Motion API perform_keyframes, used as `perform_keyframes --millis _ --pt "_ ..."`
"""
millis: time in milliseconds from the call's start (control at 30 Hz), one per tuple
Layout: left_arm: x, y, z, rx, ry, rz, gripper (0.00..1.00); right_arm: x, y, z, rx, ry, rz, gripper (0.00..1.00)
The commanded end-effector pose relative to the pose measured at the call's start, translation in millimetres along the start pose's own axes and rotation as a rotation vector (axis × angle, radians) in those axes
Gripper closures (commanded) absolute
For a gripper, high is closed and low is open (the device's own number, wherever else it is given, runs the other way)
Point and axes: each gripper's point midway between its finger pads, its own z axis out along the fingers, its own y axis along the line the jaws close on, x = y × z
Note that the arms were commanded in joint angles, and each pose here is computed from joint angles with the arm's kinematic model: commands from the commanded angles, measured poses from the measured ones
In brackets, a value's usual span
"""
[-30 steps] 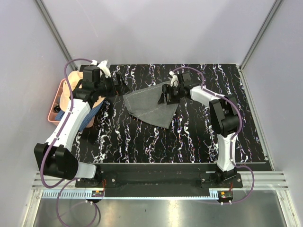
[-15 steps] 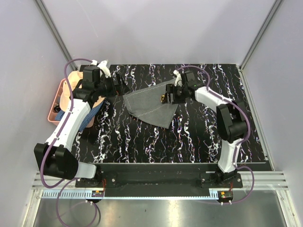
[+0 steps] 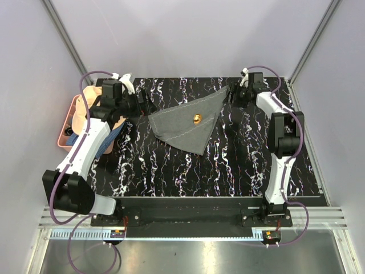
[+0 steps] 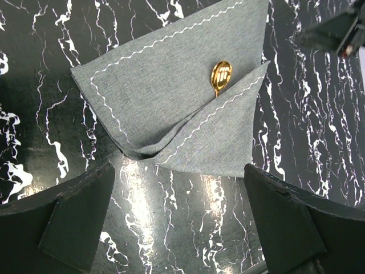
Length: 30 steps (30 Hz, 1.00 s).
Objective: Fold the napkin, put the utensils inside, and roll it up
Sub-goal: Fold the napkin
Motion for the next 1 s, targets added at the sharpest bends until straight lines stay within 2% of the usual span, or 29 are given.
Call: perform_keyframes --millis 0,33,133,333,800,967 --pt "-4 -3 8 0.024 -0.009 0.018 0.01 -35 -20 17 -0.013 -0.063 0.028 0.36" --pt "-4 -2 9 0.021 -0.009 0.018 0.01 -47 -20 18 -0.031 -0.083 0.03 0.37" --pt "-1 0 12 0.018 0.002 0.013 0.01 -46 -30 36 -0.056 -0.067 0.054 0.41" --pt "3 2 16 0.016 0.02 0.005 0.01 -32 -37 67 -0.095 -0.024 0.111 0.44" --pt "6 -1 20 0.042 0.04 -0.005 0.01 1 -36 96 -0.198 0.071 0.233 0.5" --pt "6 -5 19 0.057 0.041 -0.011 0.01 8 -33 98 -0.217 0.097 0.257 0.58"
